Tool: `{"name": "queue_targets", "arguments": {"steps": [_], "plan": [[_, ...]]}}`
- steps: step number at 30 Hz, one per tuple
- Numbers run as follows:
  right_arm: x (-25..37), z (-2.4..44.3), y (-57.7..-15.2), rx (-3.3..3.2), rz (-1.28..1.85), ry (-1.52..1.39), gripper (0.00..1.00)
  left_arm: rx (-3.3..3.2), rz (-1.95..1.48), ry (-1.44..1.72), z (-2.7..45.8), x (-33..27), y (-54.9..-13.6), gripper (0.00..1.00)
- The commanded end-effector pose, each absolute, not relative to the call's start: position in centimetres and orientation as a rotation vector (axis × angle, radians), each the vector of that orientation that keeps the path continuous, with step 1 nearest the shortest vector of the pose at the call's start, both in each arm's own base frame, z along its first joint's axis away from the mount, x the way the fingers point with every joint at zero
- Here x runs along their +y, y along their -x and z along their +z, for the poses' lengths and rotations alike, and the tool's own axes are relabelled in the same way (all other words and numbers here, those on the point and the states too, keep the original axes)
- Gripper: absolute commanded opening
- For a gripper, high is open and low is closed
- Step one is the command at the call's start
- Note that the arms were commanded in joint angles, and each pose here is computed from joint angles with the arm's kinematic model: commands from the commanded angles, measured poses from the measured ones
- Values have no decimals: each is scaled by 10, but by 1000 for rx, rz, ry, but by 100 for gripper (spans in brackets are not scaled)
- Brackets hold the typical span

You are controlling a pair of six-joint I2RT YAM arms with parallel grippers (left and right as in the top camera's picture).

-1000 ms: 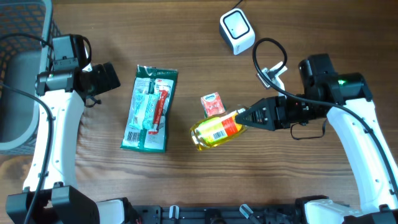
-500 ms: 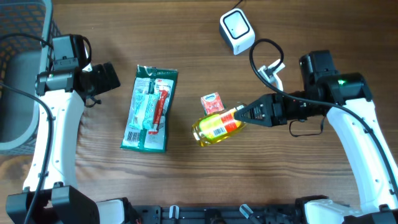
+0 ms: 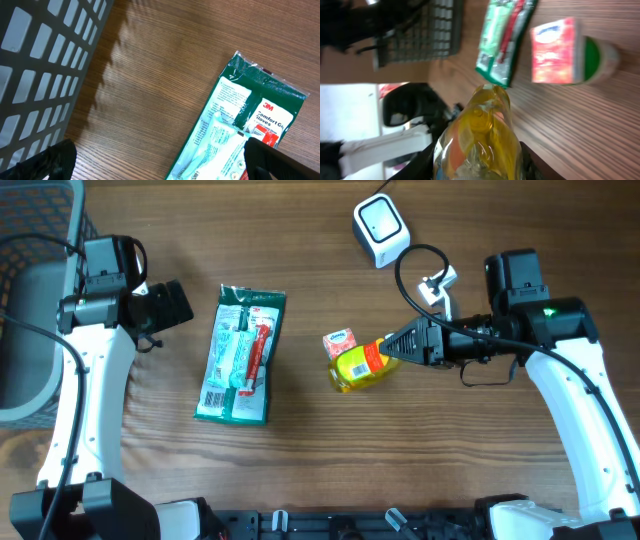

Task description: Scan the item barcode

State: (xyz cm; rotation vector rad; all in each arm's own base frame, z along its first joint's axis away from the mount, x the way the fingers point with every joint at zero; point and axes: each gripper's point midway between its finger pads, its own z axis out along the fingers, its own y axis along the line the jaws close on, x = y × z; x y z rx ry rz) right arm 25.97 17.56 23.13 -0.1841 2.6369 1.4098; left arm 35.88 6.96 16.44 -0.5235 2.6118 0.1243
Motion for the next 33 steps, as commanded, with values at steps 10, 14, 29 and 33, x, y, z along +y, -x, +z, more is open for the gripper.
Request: {"name": "queue_targets", "arguments": {"steps": [10,14,29,33], "plan": [[134,217,-274,2783,911,42,12,2608,134,543,164,72,-359,100],[117,228,-272,2814,749,45,12,2608,134,543,164,72,-359,100],[77,270,-394,2770,234,14,21,2608,134,543,164,72,-359,100],[83,254,-451,2645,78,38,18,2607,134,543,164,72,-359,100]]}}
